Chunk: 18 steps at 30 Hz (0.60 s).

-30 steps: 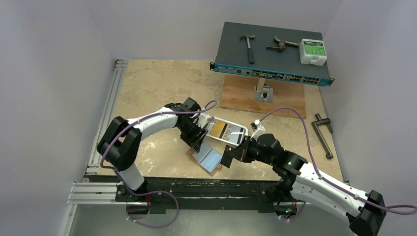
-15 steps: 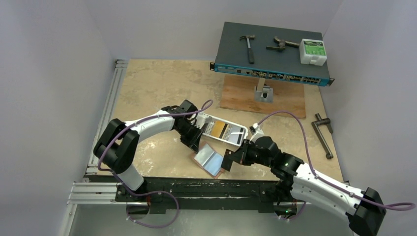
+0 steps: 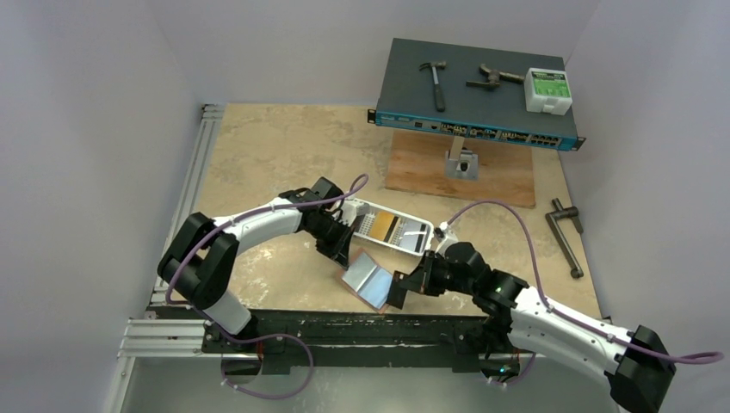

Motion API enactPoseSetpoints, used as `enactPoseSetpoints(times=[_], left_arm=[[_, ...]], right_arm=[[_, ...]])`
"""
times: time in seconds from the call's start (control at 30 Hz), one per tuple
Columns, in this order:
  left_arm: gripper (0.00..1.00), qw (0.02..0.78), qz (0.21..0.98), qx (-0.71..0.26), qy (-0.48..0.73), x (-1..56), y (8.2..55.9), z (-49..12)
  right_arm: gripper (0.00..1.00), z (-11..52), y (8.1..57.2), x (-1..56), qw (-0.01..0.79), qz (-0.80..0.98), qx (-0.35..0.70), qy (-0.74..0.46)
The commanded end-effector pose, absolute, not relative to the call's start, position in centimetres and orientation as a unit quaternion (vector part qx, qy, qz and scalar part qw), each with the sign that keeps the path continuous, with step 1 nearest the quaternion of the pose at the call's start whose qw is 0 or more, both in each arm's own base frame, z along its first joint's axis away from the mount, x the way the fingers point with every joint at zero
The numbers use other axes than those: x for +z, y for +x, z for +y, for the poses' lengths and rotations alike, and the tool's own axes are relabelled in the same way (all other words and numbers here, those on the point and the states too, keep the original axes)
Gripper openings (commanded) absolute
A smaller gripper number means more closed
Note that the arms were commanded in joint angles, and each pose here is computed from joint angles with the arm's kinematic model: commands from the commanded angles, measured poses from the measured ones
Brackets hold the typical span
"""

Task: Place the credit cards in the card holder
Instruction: Pick up the card holder from the center of the board.

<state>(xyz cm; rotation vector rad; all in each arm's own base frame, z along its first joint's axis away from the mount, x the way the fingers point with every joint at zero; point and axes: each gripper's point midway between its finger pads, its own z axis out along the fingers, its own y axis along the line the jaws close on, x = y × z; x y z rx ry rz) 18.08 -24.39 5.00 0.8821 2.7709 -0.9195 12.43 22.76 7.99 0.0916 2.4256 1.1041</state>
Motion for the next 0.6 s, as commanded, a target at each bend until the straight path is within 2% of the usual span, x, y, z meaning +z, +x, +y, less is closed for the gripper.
enactPoseSetpoints(times=[0.0,0.2,0.57], left_arm=[[0.0,0.075,0.901,-0.316,0.287,6.2,18.7,-24.9],[0.0,0.076,0.903,-0.31,0.287,6.1,18.9,-24.8],[0.0,0.083,0.901,-0.31,0.293,6.5,19.0,-24.8]], right_arm=[[0.0,23.5,10.3,7.6,0.18,0.883,0.433,0.021],[0.0,23.8,8.6,6.3,0.135,0.884,0.447,0.008],[0.0,24.8,8.0,5.8,0.108,0.88,0.462,-0.011]])
